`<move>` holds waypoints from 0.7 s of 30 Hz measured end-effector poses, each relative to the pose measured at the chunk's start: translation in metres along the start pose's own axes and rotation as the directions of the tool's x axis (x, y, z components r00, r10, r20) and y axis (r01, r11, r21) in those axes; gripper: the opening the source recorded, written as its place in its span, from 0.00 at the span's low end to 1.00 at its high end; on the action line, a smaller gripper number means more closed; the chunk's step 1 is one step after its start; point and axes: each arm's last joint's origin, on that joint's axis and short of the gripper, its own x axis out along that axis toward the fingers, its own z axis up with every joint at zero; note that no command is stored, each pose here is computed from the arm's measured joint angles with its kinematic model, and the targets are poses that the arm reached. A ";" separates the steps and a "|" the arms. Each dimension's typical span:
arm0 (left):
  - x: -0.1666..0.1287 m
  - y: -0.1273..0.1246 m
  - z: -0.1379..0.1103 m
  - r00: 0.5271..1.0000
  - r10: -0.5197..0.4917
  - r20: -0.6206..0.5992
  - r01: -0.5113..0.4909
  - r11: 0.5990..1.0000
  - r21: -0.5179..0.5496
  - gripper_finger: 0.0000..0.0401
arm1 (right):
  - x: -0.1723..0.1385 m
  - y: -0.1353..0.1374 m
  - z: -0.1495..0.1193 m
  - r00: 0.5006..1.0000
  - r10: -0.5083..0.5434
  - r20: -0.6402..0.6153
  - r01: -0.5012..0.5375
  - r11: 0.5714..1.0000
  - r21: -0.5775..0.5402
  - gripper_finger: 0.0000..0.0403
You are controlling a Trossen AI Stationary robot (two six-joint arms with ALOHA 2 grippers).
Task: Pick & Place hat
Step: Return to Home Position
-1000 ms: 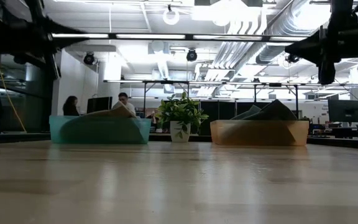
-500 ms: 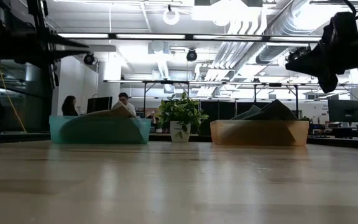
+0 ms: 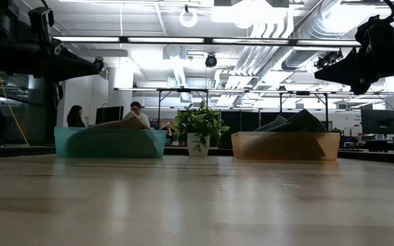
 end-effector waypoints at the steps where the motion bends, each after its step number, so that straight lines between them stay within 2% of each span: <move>1: 0.000 0.001 -0.001 1.000 0.010 -0.008 -0.010 1.000 0.000 0.00 | 0.000 0.000 0.000 1.000 -0.001 -0.004 0.001 1.000 -0.004 0.00; 21: 0.000 0.002 -0.002 1.000 0.010 -0.019 -0.010 1.000 -0.001 0.00 | 0.000 0.000 -0.001 1.000 -0.002 -0.012 0.002 1.000 0.003 0.00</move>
